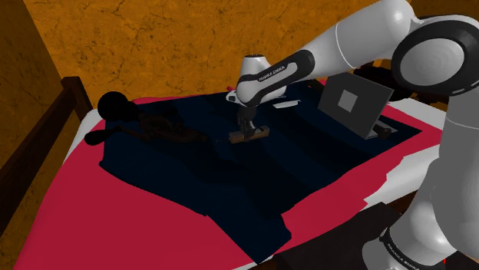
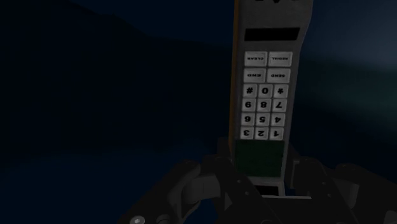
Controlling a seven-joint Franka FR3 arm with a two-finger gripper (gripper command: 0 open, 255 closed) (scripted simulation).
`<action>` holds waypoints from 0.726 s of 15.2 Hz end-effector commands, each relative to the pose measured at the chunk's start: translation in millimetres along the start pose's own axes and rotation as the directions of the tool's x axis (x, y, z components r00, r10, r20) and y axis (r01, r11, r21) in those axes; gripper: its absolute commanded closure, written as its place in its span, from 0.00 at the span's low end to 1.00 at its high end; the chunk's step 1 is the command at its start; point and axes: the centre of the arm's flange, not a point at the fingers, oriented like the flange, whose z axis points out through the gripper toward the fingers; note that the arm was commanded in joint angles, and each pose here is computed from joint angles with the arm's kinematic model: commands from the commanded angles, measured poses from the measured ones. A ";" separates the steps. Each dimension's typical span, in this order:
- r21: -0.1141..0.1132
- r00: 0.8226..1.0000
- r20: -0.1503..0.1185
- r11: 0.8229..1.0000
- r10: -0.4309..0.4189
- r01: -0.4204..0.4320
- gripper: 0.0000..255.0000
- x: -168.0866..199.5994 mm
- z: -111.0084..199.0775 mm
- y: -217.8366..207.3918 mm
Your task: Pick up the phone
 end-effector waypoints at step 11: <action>0.000 1.000 0.000 1.000 0.000 0.000 1.00 0.4 -54.1 -0.5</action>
